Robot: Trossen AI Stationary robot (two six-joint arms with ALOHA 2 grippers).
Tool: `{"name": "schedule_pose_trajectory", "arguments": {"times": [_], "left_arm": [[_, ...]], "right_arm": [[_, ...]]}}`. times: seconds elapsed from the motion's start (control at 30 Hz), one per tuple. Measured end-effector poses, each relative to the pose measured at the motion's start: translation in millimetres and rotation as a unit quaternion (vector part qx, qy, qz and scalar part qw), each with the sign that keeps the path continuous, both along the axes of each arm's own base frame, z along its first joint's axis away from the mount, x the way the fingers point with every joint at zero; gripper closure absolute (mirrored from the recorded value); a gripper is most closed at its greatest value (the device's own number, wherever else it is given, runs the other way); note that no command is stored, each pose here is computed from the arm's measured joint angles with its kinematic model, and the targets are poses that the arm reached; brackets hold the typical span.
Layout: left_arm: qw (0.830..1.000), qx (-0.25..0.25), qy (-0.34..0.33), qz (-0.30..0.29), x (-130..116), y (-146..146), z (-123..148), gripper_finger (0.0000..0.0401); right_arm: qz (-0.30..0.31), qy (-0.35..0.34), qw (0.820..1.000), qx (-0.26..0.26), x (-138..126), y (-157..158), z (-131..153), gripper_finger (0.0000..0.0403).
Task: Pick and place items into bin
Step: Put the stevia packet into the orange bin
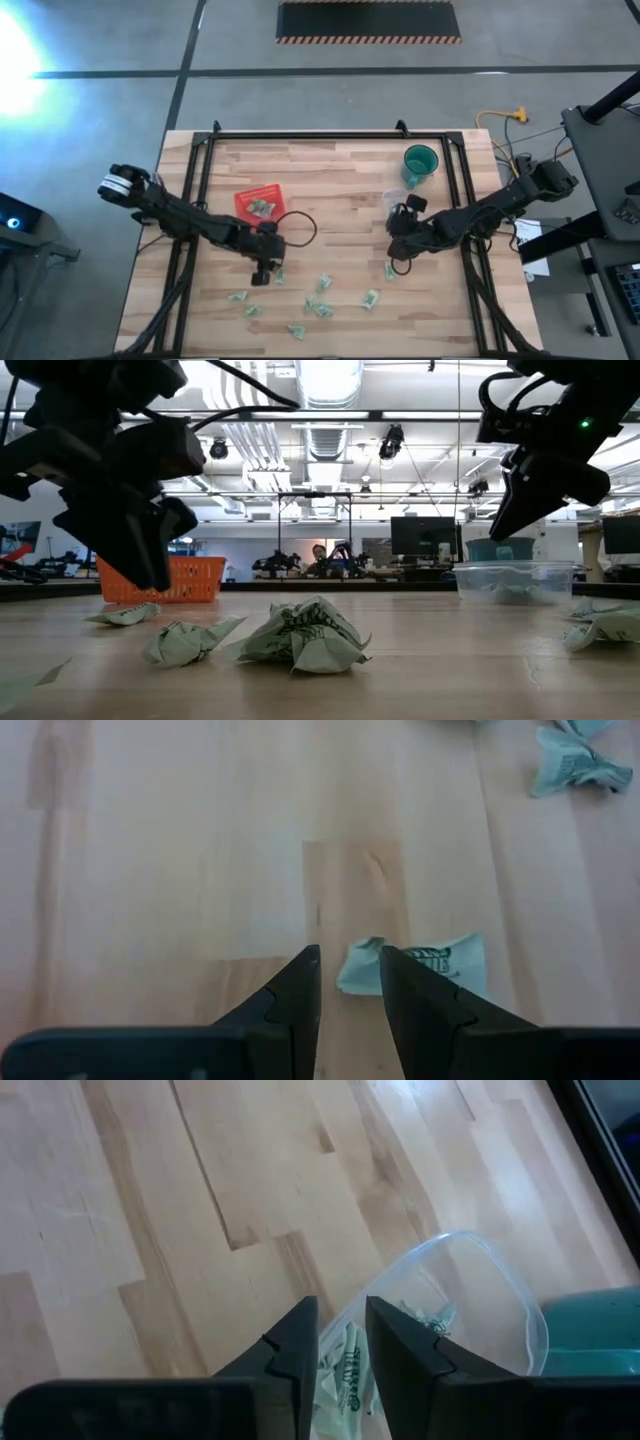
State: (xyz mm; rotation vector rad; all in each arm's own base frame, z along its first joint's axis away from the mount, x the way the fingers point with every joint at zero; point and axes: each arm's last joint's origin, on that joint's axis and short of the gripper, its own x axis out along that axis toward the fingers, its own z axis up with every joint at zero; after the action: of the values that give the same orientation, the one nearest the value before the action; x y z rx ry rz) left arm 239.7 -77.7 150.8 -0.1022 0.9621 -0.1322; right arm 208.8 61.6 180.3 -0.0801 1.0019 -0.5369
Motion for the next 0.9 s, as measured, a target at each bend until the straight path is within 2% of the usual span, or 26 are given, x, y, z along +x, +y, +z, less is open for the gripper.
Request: {"name": "schedule_pose_trajectory", "arguments": {"times": [0.4, 0.9], "left_arm": [[1.000, -0.027, 0.006, -0.009, 7.6, -6.2, -12.7, 0.0312], [1.000, -0.027, 0.010, -0.012, 10.6, -7.4, -18.9, 0.0313]], "right_arm": [[0.000, -0.003, 1.000, 0.002, 0.6, 0.3, 0.1, 0.0331], [0.000, -0.004, 1.000, 0.003, 0.7, 0.3, 0.2, 0.0332]]}}
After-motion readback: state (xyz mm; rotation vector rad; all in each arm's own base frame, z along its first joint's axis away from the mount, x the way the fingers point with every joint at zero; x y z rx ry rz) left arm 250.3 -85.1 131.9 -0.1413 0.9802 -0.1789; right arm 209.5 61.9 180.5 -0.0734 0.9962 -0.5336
